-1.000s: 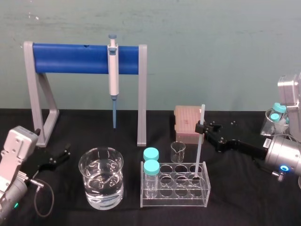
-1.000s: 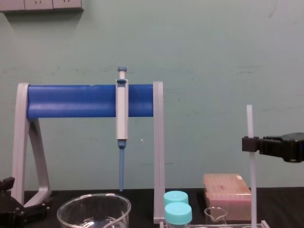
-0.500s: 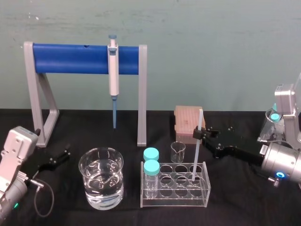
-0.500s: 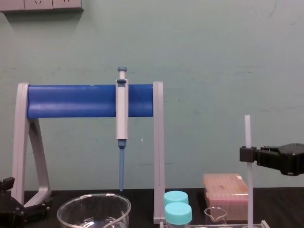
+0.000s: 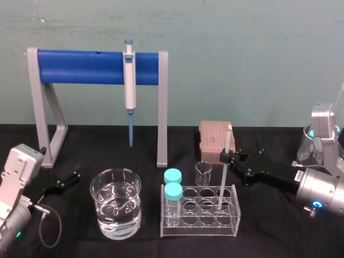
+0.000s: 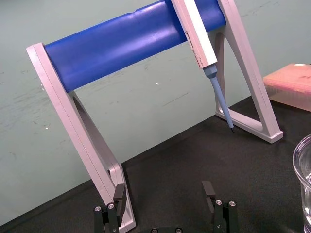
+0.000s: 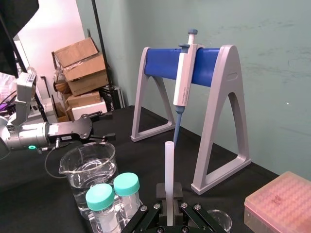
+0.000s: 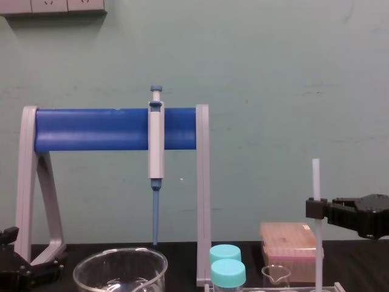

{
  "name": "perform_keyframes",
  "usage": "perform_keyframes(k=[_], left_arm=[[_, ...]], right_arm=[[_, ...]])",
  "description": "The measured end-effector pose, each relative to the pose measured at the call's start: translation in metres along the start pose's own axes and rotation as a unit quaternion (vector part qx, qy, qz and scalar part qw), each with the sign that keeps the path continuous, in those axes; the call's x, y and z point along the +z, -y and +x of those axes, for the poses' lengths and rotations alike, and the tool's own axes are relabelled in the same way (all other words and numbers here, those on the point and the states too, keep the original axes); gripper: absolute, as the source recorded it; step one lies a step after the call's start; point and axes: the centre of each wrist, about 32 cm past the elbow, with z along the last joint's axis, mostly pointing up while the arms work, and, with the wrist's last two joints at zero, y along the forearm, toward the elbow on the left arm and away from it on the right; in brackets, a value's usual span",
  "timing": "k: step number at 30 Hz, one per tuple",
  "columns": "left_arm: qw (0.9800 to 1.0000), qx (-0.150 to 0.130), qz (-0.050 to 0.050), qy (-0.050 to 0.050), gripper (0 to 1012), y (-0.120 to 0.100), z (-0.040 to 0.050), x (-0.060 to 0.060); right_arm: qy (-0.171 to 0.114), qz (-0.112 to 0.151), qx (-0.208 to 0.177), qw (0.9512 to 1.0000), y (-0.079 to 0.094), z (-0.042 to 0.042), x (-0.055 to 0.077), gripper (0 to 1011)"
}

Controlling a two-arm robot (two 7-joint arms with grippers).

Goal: Pick up the stirring rod with one hand, then place it down.

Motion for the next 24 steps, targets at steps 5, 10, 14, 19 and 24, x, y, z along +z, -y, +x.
perform_keyframes(k=[5,10,14,19,24], left_arm=[[1.0000,0.000,0.000,0.000,1005,0.000,0.0000,0.000],[1.0000,0.000,0.000,0.000,1005,0.000,0.0000,0.000],[1.0000,0.000,0.000,0.000,1005,0.000,0.0000,0.000],[1.0000,0.000,0.000,0.000,1005,0.000,0.0000,0.000],[1.0000,0.000,0.000,0.000,1005,0.000,0.0000,0.000]], right_arm=[[-0.002,-0.003,-0.001,1.0000,-0.001,0.0009,-0.004,70],[-0.005,-0.007,-0.002,1.0000,-0.001,0.0023,-0.008,70],[-0.006,-0.012,-0.003,0.9999,-0.001,0.0026,-0.009,70],[-0.009,-0.015,-0.002,0.9998,-0.002,0.0029,-0.010,70],[-0.010,-0.016,-0.003,0.9998,-0.002,0.0030,-0.011,172]])
